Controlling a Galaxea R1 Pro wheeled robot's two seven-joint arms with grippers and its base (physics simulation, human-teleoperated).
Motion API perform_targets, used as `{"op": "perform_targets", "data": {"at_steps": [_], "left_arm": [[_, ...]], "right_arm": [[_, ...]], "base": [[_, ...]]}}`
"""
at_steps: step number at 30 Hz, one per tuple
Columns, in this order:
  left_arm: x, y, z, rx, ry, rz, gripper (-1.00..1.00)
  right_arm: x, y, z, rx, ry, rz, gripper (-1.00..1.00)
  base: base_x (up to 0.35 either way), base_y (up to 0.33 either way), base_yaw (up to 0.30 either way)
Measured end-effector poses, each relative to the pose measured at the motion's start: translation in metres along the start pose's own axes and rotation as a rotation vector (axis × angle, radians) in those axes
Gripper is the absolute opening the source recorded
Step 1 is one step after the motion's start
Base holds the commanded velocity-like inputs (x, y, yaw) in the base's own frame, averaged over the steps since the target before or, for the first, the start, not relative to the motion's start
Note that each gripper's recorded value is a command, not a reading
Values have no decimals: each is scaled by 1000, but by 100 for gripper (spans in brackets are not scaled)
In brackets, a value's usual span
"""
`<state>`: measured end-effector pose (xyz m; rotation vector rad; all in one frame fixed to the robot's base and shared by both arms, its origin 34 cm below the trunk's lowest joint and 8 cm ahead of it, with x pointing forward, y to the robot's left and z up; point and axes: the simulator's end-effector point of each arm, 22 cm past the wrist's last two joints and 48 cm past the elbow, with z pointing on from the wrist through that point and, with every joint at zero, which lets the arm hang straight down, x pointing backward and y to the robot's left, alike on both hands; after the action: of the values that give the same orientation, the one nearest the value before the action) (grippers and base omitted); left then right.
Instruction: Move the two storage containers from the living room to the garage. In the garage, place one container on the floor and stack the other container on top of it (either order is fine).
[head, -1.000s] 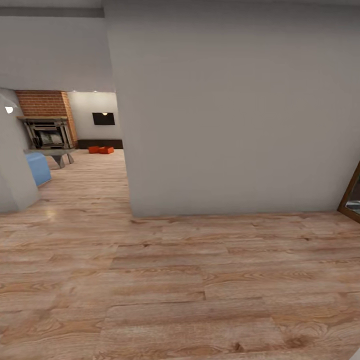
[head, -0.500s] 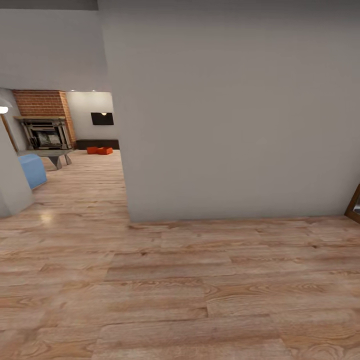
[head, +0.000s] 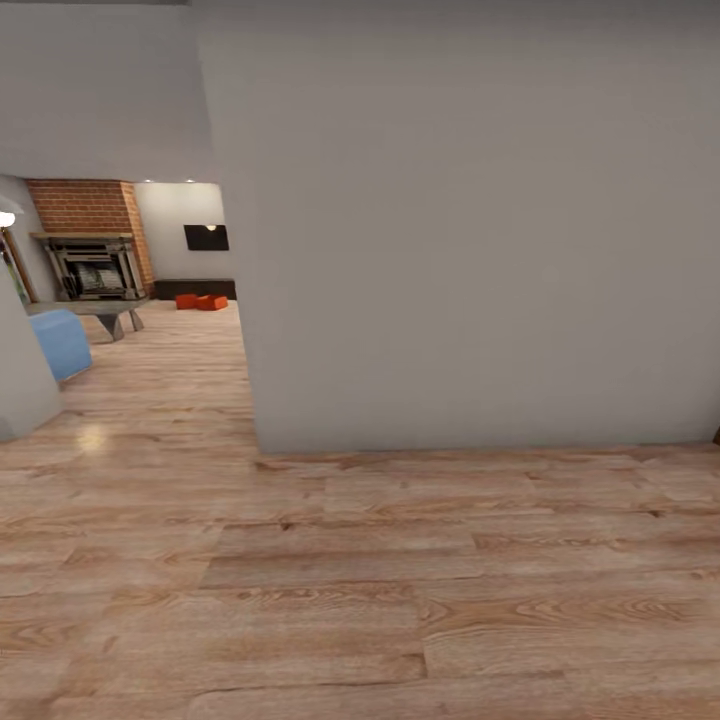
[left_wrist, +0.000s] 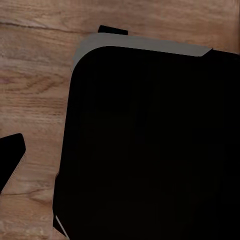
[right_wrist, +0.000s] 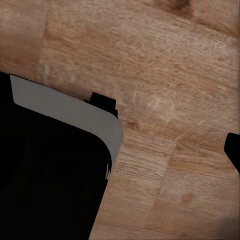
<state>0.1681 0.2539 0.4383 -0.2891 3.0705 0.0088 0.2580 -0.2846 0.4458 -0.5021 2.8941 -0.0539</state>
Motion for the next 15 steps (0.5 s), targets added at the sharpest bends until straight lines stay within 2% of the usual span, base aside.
{"op": "perform_targets", "data": {"at_steps": [15], "left_arm": [[0,0,0,0,0,0,100]], "right_arm": [[1,0,0,2,1,6,100]], "base": [[323,88,273]]}}
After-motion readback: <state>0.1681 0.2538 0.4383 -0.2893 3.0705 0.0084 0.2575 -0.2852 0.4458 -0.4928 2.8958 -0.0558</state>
